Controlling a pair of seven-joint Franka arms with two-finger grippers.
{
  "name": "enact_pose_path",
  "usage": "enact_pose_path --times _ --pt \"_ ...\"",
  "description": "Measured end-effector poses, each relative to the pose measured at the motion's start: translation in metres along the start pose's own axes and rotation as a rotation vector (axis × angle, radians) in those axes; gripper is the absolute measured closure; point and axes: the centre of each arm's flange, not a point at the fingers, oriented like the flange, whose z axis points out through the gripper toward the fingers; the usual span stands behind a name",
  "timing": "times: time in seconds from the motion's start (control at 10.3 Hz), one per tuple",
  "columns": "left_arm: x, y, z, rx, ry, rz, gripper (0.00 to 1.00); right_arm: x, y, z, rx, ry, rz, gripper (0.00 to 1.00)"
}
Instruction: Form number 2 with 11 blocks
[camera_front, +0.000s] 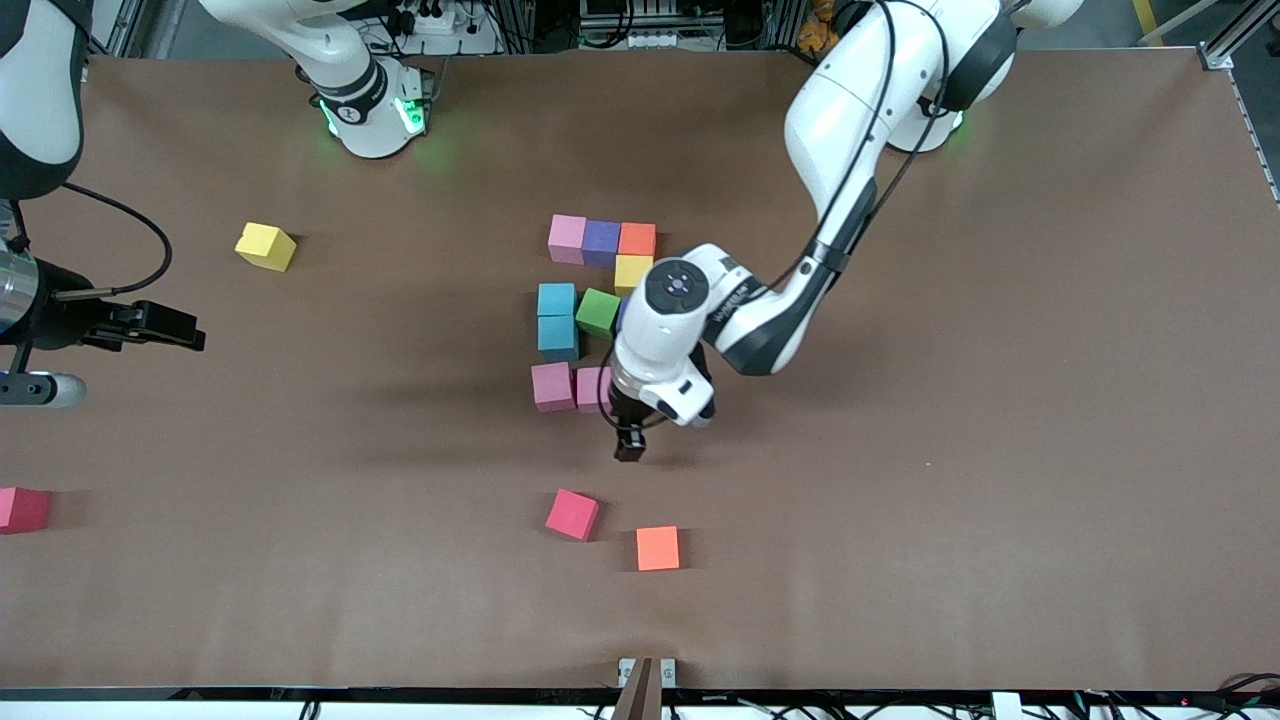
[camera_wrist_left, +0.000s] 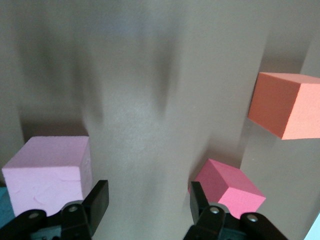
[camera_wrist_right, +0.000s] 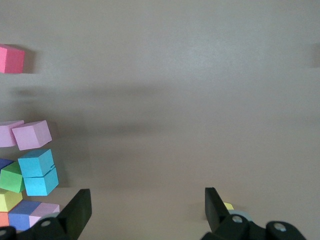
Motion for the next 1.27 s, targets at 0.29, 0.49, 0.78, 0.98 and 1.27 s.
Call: enact_pose_path --times 0.29,0.49,0.78,0.98,1.27 --pt "0.033 0.044 -0.002 -0.076 -0.045 -0.108 0.26 0.000 0.001 0.000 0.000 0.000 0.002 0.00" --pt "0.059 0.074 -0.007 -0.112 -0.062 -0.200 0.26 0.000 0.001 0.000 0.000 0.000 0.002 0.00" --pt "0.065 0.078 -0.005 -0.108 -0.068 -0.364 0.26 0.000 0.001 0.000 0.000 0.000 0.002 0.00" --pt "0.075 0.079 0.005 -0.092 -0.062 -0.422 0.26 0.000 0.001 0.000 0.001 0.000 0.001 0.00" --pt "0.124 0.115 0.011 -0.153 -0.033 -0.509 0.26 0.000 0.002 0.000 0.001 0.001 0.004 0.00"
